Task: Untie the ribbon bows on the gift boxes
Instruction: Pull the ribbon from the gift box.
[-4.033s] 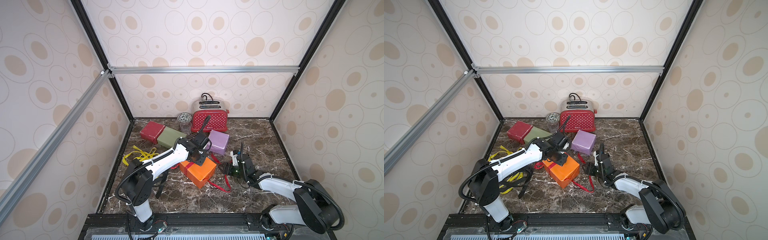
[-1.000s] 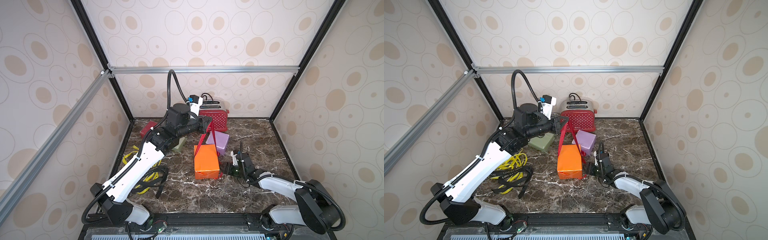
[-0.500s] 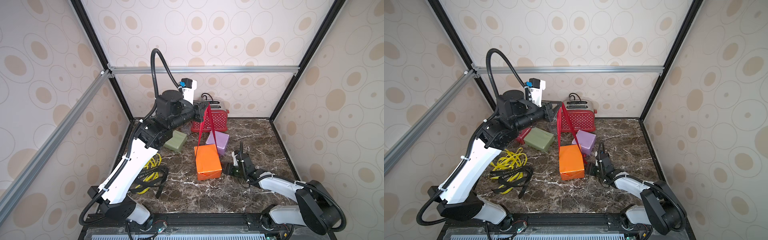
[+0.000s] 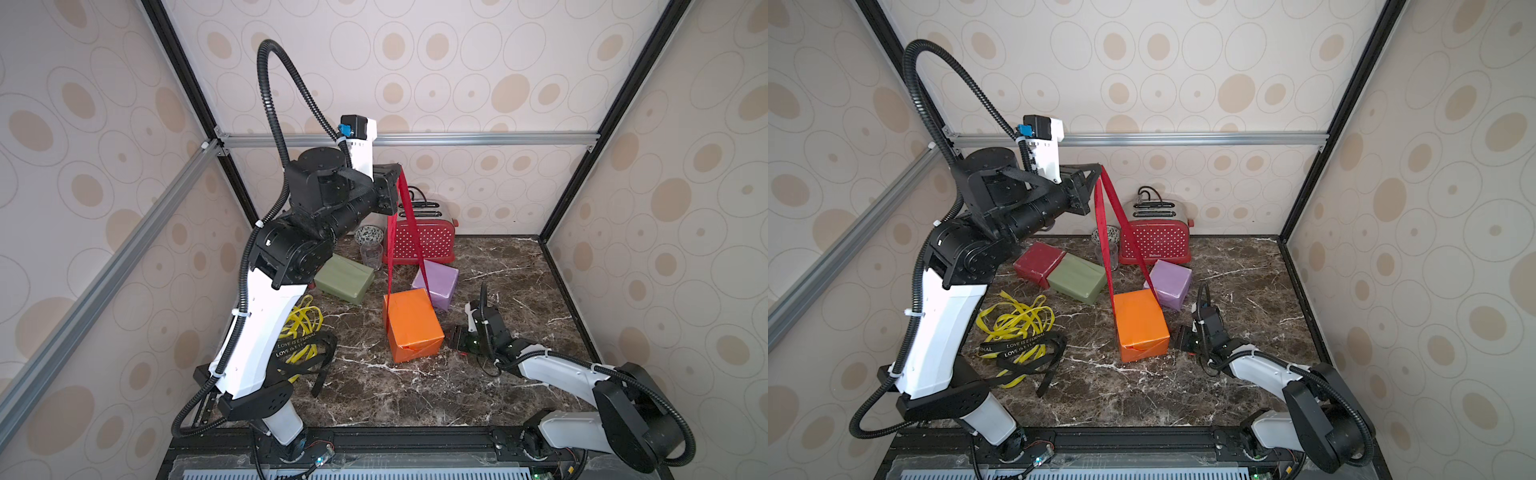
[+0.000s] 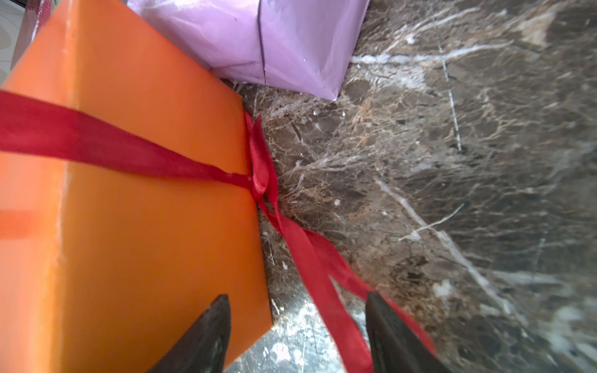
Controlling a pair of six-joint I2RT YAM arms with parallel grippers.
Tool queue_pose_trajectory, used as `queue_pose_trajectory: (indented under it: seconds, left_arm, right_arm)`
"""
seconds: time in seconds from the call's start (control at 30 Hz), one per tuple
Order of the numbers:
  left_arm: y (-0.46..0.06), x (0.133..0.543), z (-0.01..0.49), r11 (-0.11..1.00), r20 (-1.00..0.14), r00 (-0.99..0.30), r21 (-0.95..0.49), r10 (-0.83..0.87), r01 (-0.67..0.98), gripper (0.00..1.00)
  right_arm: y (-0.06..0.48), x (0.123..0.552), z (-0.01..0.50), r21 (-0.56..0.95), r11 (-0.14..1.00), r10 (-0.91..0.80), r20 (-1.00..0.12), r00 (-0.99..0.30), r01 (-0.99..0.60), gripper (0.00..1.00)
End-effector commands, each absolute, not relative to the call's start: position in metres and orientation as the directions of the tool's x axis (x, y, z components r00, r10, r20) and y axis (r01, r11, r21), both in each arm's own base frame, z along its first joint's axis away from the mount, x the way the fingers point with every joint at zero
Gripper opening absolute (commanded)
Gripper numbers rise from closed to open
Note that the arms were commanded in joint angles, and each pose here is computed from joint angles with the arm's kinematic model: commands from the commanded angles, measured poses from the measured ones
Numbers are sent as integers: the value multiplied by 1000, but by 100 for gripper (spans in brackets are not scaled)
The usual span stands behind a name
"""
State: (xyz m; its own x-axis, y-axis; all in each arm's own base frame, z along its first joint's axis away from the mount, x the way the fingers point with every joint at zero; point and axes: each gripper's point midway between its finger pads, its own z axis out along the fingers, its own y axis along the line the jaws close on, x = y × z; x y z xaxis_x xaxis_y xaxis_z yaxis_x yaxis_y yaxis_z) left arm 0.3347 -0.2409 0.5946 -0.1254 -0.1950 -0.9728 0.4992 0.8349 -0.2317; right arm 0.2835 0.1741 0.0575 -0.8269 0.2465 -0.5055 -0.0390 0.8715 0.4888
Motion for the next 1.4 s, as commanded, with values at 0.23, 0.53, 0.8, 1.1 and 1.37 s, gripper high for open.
queue_pose_trajectory:
  seconds: [0.23, 0.53, 0.8, 1.1, 1.37]
  left_arm:
    - [-188, 316, 647, 911, -976, 82, -155, -201, 382, 0]
    - [-173, 302, 667, 910, -957, 148, -180, -251, 374, 0]
    - [-166, 296, 671, 908, -947, 167, -196, -273, 371, 0]
    - [-157, 283, 684, 896, -925, 210, -219, -317, 387, 0]
    - [-154, 279, 687, 887, -913, 219, -240, -345, 394, 0]
  right_arm:
    - [177, 289, 67, 486, 872, 241, -529, -814, -57, 68]
    - [183, 288, 73, 512, 853, 232, -540, -809, -97, 68]
    - [198, 286, 79, 554, 817, 212, -544, -812, -158, 68]
    - [212, 283, 81, 576, 792, 181, -540, -822, -204, 68]
    - [237, 276, 81, 583, 766, 107, -532, -840, -272, 67]
